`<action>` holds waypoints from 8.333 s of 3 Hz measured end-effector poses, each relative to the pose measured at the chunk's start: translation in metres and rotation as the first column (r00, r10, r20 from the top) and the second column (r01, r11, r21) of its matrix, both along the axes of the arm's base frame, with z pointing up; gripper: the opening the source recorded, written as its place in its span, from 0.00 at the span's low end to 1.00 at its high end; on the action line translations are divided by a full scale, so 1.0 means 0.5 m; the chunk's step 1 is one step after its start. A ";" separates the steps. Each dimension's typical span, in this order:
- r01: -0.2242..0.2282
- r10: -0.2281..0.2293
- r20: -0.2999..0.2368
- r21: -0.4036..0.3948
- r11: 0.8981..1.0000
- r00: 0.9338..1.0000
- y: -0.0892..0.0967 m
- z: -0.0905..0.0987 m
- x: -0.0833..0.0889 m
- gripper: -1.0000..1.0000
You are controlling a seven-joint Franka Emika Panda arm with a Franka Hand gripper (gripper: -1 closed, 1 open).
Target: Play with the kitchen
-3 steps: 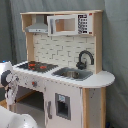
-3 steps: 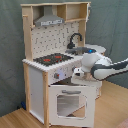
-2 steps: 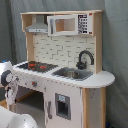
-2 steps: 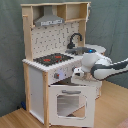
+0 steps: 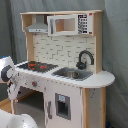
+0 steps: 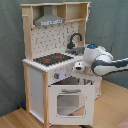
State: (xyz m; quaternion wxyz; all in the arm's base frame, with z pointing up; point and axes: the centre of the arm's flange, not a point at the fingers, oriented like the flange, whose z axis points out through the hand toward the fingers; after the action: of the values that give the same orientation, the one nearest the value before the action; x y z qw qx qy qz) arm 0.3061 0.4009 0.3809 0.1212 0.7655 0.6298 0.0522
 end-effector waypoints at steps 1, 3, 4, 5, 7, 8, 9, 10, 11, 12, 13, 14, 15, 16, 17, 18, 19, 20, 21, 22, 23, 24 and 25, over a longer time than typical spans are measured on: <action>-0.001 0.003 0.044 -0.031 1.000 0.999 -0.002 0.039 -0.022 1.00; 0.013 0.016 0.171 -0.168 0.986 0.985 -0.019 0.114 -0.043 1.00; 0.026 0.039 0.241 -0.260 0.965 0.970 -0.026 0.155 -0.048 1.00; 0.056 0.049 0.295 -0.339 0.939 0.954 -0.034 0.200 -0.060 1.00; 0.137 0.091 0.403 -0.502 0.854 0.910 -0.029 0.269 -0.102 1.00; 0.178 0.140 0.456 -0.585 0.792 0.879 -0.015 0.290 -0.121 1.00; 0.213 0.200 0.493 -0.659 0.722 0.846 0.003 0.315 -0.142 1.00; 0.260 0.255 0.523 -0.719 0.644 0.813 0.014 0.349 -0.165 1.00; 0.325 0.279 0.560 -0.744 0.584 0.780 0.002 0.397 -0.194 1.00; 0.409 0.284 0.617 -0.735 0.541 0.734 -0.011 0.447 -0.234 1.00; 0.516 0.261 0.704 -0.678 0.523 0.661 -0.033 0.503 -0.273 1.00; 0.586 0.235 0.765 -0.619 0.522 0.599 -0.051 0.536 -0.291 1.00; 0.658 0.201 0.829 -0.541 0.524 0.522 -0.067 0.561 -0.305 1.00; 0.721 0.165 0.888 -0.448 0.529 0.430 -0.082 0.578 -0.313 1.00; 0.773 0.131 0.935 -0.348 0.531 0.330 -0.099 0.596 -0.317 1.00; 0.813 0.095 0.968 -0.247 0.528 0.233 -0.125 0.616 -0.321 1.00; 0.838 0.057 0.988 -0.152 0.524 0.143 -0.156 0.632 -0.319 1.00; 0.847 0.023 0.998 -0.064 0.528 0.062 -0.185 0.634 -0.301 1.00; 0.847 -0.007 1.000 0.013 0.532 -0.011 -0.213 0.625 -0.273 1.00; 0.837 -0.031 0.997 0.079 0.541 -0.074 -0.239 0.616 -0.244 1.00; 0.818 -0.059 0.990 0.141 0.557 -0.130 -0.265 0.610 -0.215 1.00; 0.794 -0.082 0.980 0.193 0.576 -0.178 -0.289 0.609 -0.184 1.00; 0.768 -0.099 0.970 0.238 0.595 -0.224 -0.309 0.616 -0.157 1.00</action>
State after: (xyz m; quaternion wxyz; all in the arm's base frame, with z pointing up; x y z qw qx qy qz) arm 0.2275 0.2464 0.6891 0.7073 0.6116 0.0012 0.3545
